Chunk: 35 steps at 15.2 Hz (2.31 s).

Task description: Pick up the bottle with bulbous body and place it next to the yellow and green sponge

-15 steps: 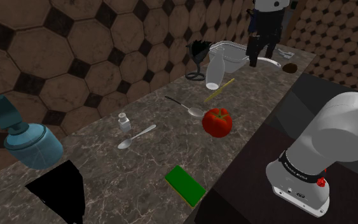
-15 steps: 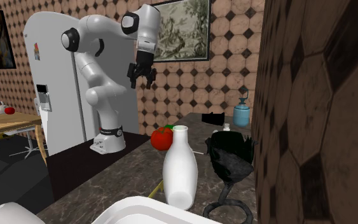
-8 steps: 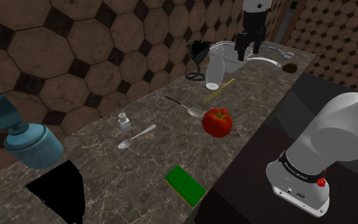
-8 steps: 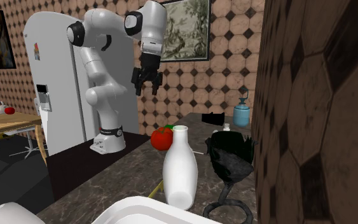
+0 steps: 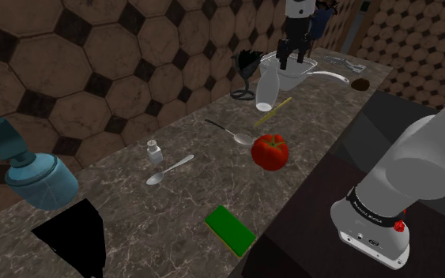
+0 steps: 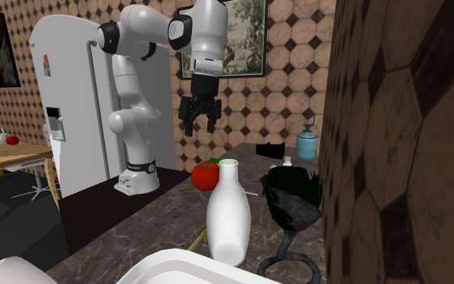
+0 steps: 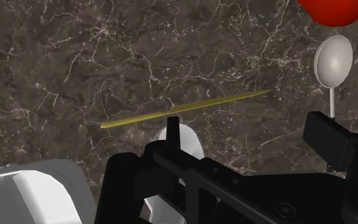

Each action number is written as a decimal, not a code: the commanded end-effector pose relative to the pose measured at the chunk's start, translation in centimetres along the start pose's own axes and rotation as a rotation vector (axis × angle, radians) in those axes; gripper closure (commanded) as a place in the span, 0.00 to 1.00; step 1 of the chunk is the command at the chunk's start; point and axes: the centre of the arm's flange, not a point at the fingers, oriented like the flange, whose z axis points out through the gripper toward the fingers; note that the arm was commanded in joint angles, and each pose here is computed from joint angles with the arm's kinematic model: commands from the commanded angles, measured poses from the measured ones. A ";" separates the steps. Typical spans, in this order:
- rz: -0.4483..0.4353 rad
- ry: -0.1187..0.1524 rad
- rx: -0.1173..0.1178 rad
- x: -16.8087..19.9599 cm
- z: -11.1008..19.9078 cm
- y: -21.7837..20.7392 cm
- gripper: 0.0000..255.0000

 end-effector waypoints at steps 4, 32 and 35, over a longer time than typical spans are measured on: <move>0.005 0.015 0.015 5.6 0.7 3.0 0.00; 0.011 0.033 0.035 13.0 5.9 6.5 1.00; 0.011 0.033 0.035 13.0 5.8 6.5 1.00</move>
